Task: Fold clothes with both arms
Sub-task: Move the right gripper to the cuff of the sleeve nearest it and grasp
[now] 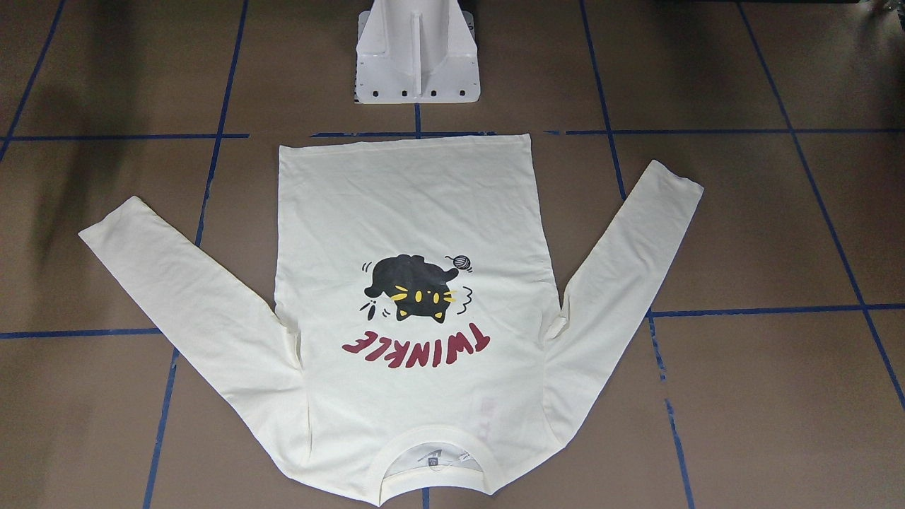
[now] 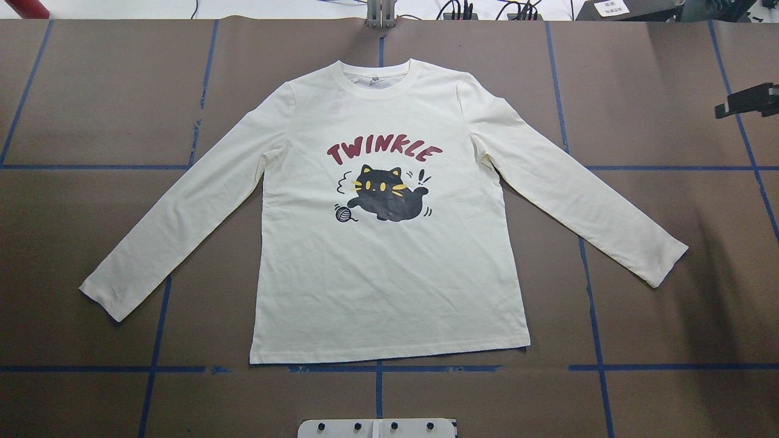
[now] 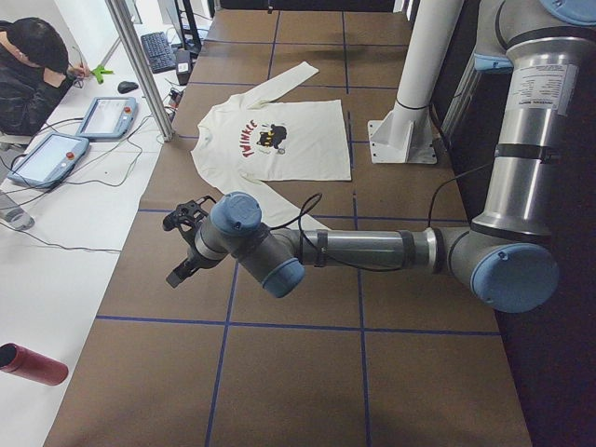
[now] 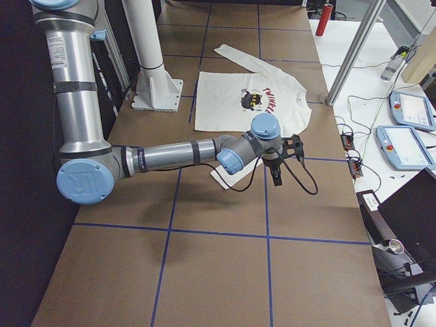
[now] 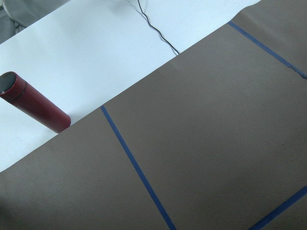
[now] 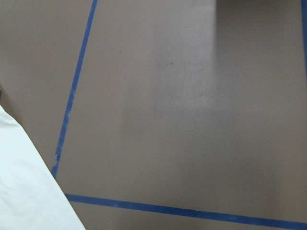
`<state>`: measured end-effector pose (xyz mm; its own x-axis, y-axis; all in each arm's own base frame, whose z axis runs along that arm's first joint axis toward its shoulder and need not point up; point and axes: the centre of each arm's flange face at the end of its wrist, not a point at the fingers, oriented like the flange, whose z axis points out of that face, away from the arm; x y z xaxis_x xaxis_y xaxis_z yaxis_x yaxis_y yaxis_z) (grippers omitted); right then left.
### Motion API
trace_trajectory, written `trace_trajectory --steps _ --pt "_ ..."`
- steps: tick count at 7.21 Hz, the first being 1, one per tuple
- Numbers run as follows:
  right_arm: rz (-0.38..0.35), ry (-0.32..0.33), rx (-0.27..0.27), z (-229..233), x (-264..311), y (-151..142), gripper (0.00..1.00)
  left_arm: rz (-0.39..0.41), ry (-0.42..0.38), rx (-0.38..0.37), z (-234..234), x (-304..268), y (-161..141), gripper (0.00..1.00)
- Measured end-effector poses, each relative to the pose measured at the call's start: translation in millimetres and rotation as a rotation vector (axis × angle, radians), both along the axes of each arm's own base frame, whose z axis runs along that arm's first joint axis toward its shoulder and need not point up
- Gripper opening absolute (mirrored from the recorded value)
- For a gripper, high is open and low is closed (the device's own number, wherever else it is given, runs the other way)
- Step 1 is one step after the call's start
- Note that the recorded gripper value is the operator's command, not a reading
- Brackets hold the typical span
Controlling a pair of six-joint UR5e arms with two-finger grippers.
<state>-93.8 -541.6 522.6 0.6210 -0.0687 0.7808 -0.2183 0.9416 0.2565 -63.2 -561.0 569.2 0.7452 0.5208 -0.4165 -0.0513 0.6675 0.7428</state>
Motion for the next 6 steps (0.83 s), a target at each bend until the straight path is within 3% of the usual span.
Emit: trace_trajectory --steps 3,5,6 --pt "0.097 -0.103 -0.152 6 -42 85 0.66 0.0 0.002 0.003 -2 0 0 1.0" --pt "0.139 -0.078 -0.26 18 -77 133 0.59 0.001 0.002 0.008 -4 0 0 1.0" --pt "0.149 -0.057 -0.266 25 -101 145 0.59 0.001 0.002 0.011 -5 0 0 1.0"
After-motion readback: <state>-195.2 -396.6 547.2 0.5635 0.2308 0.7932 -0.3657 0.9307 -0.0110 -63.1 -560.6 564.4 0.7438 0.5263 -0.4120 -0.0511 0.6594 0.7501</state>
